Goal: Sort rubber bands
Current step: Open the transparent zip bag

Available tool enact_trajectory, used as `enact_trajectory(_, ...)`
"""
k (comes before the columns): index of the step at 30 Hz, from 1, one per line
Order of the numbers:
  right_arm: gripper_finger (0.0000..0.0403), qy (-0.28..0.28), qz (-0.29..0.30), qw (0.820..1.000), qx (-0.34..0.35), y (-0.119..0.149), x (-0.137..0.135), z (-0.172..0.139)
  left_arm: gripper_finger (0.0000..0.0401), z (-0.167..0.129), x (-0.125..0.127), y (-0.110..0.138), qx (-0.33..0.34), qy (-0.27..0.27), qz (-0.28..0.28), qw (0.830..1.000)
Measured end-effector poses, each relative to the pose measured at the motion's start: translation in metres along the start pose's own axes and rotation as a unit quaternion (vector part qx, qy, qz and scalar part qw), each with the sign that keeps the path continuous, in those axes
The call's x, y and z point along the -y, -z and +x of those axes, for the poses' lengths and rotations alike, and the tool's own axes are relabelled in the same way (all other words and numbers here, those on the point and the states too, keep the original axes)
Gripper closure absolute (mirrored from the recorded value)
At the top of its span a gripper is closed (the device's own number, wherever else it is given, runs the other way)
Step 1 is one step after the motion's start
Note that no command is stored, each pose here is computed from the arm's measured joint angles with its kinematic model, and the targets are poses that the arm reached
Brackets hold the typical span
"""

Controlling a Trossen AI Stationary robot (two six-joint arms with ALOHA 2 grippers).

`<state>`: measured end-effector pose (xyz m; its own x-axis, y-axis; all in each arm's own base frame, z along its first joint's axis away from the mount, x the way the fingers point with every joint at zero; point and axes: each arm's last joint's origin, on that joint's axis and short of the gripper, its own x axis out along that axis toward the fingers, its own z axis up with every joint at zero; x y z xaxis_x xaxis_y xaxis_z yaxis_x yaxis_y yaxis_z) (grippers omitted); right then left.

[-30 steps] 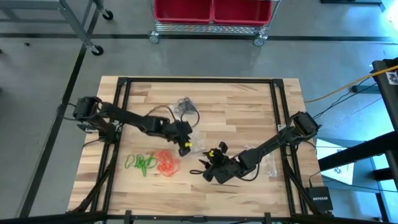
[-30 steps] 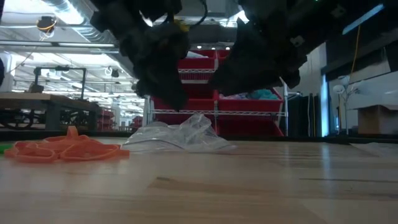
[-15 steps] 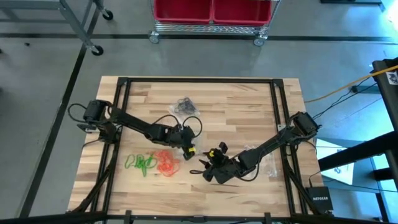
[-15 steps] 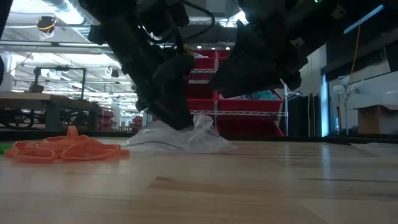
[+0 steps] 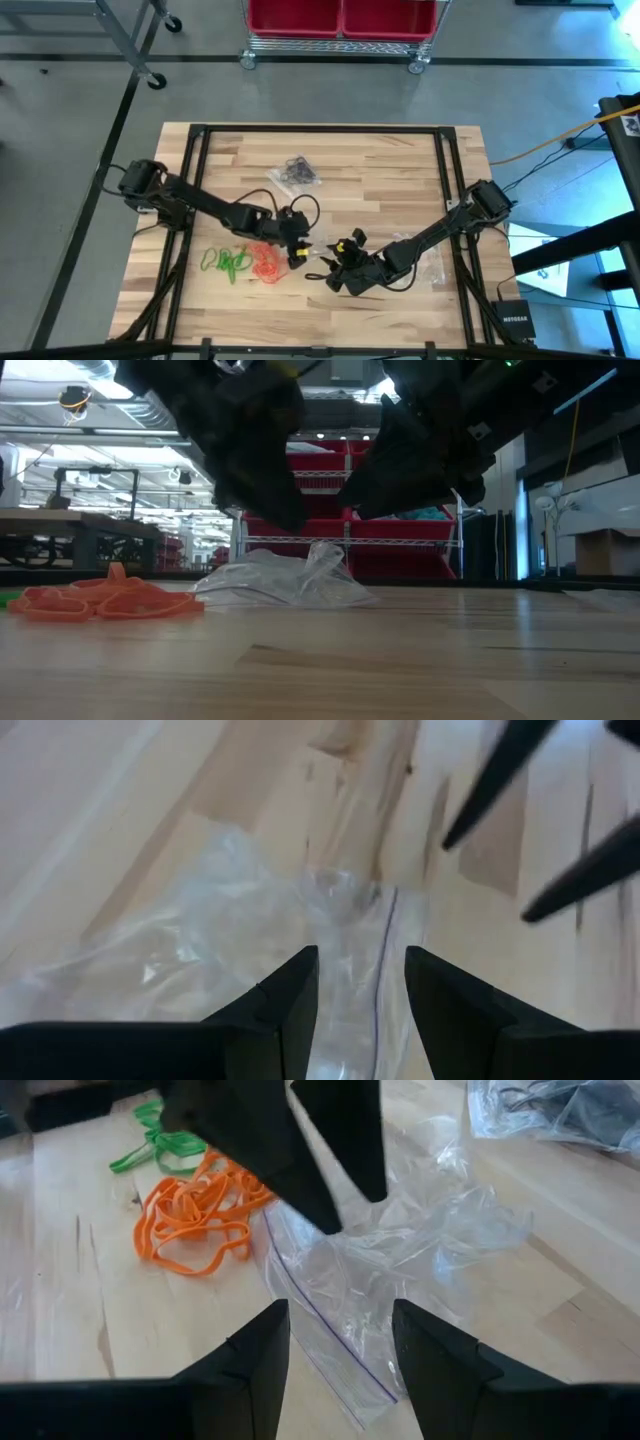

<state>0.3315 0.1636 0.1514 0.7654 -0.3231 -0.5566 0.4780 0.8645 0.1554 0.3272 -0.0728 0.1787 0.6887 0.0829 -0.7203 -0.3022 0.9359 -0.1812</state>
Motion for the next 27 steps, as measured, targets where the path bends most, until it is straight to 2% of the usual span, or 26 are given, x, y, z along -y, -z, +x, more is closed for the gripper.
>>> enact_trajectory(4, 0.0233, 0.0, 0.001, 1.0, 0.001, 0.0, 0.0, 0.0, 0.0258, 0.01, 0.005, 0.011, -0.018, -0.011, 0.02, 1.0)
enact_trajectory(13, 0.0233, 0.0, 0.001, 1.0, 0.002, 0.0, 0.0, 0.0, 0.0258, 0.036, -0.001, 0.028, -0.056, -0.041, 0.017, 0.997)
enact_trajectory(17, 0.0233, 0.003, 0.001, 1.0, 0.005, -0.001, 0.0, 0.0, 0.0264, 0.042, -0.008, 0.029, -0.075, -0.037, 0.006, 0.996)
enact_trajectory(20, 0.0233, 0.003, 0.001, 1.0, 0.005, -0.001, 0.0, 0.0, 0.0294, 0.043, -0.013, 0.028, -0.081, -0.043, 0.008, 0.996)
enact_trajectory(25, 0.0233, 0.004, -0.001, 1.0, 0.005, -0.001, 0.0, 0.0, 0.0385, 0.043, -0.016, 0.028, -0.088, -0.046, 0.028, 0.995)
enact_trajectory(27, 0.0233, 0.003, -0.002, 1.0, 0.005, -0.001, 0.0, 0.0, 0.0394, 0.041, -0.014, 0.027, -0.083, -0.041, 0.029, 0.995)
